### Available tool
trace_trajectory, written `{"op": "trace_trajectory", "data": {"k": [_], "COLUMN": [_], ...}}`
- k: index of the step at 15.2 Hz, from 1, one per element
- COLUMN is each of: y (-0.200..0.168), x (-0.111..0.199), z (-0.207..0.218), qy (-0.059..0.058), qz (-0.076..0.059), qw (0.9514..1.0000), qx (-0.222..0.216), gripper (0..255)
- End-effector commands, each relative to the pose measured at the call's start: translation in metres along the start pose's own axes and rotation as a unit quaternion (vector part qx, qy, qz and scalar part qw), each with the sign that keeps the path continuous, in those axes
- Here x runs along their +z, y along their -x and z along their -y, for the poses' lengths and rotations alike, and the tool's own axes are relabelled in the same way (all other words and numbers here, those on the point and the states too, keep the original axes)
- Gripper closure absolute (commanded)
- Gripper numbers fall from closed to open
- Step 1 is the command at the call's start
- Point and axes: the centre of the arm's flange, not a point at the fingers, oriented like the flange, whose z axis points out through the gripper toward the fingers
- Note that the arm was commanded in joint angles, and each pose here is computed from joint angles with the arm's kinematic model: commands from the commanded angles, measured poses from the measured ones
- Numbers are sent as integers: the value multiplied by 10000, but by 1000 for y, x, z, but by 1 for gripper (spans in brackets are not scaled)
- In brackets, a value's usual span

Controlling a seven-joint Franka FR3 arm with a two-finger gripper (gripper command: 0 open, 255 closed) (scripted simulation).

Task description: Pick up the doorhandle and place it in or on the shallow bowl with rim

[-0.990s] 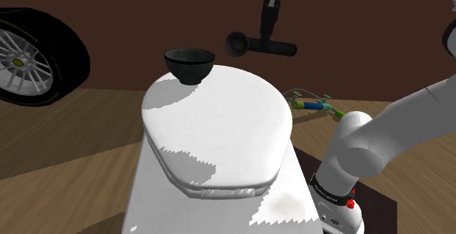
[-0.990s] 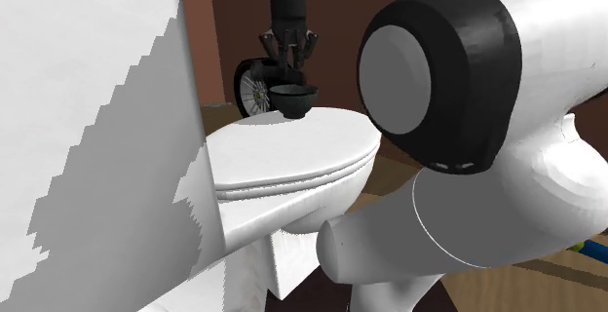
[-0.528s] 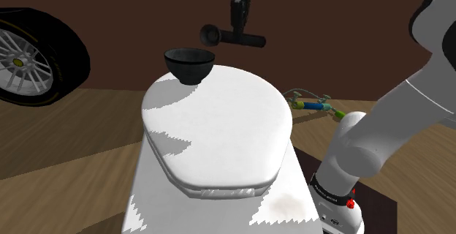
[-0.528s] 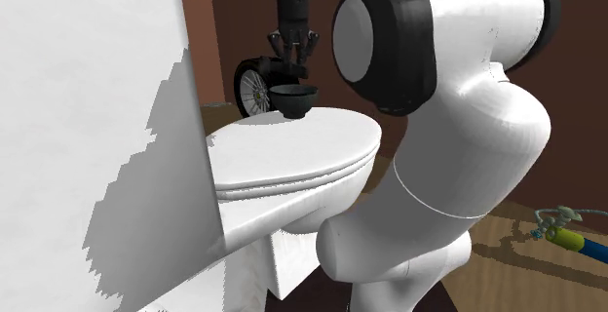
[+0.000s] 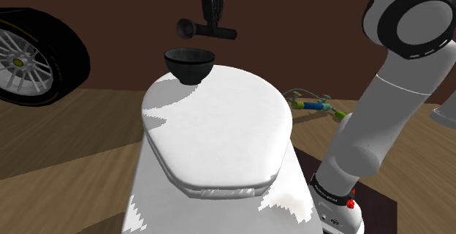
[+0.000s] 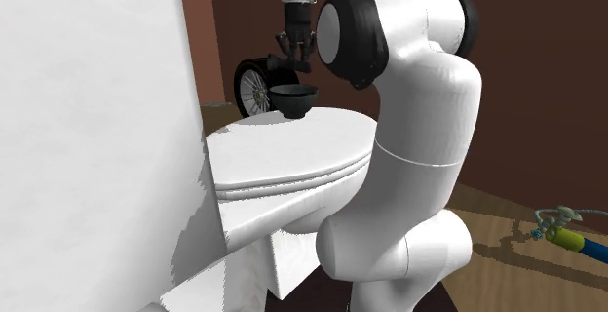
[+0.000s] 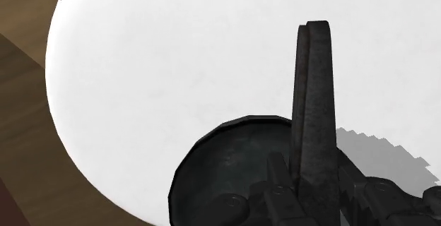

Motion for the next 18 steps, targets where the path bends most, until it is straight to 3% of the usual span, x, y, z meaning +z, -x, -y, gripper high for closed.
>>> {"op": "trace_trajectory", "data": {"k": [1,6,18], "y": [-24,-80,-80], "x": [0,1,64], "z": [-14,-48,-47], "qy": [-2,-2,-2], "qz": [-3,-3,-3], "qw": [10000,10000,10000], "qx": [2,2,2], "gripper": [255,255,255]}}
